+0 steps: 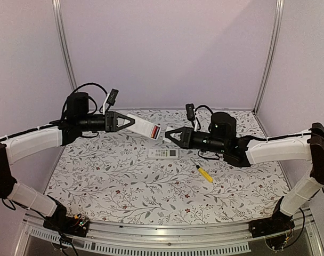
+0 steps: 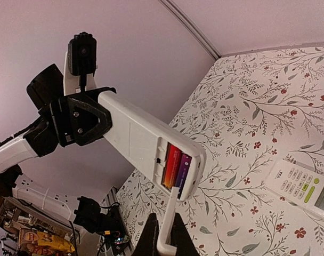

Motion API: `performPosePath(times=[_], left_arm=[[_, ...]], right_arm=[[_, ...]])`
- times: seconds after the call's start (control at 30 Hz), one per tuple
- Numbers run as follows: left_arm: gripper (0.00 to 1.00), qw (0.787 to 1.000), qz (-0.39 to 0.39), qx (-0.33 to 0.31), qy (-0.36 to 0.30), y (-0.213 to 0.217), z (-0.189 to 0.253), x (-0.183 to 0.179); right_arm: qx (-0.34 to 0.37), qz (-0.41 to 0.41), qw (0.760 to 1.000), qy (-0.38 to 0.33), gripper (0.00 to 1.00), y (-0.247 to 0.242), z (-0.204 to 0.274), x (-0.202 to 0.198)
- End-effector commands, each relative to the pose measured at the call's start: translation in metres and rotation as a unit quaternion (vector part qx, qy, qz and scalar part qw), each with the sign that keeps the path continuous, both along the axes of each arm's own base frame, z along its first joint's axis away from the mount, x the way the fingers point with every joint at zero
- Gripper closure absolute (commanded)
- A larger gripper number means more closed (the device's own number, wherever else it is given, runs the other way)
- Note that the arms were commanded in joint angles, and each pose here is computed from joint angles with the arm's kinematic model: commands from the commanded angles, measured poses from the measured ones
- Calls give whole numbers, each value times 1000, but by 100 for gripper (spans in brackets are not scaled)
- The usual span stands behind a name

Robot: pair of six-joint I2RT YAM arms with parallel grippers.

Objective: Unload the batteries from the remote control

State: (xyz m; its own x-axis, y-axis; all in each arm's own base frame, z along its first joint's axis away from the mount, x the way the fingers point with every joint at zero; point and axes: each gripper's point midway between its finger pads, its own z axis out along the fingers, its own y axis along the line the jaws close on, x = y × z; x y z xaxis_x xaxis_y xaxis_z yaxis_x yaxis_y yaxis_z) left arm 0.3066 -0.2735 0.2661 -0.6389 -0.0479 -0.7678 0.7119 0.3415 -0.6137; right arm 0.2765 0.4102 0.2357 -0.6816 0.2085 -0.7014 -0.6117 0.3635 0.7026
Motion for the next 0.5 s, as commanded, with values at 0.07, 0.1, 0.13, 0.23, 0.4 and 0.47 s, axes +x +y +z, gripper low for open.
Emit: performPosePath(times=[0.07,0.1,0.13,0.23,0.4,0.47], left_arm=[[100,1000,13,21,-16,-7,3,3],[100,1000,12,25,-12,-10,1,1],[100,1000,8,24,-5,-13,-2,-2],[100,999,2,16,30,-22,-15,-12],[100,996,35,53,63,-38,-66,-35],[100,994,43,59,87,-44,-87,-44]], right_arm=[[-65,-93,993,-36,100,-50,8,17],[-81,-110,990,-32,100,-61,3,21],[-97,-123,987,-26,100,-73,-4,23],[-126,-154,980,-5,100,-104,-23,32],[-162,-193,967,27,100,-145,-51,47],[-174,-209,962,37,100,-158,-61,55]])
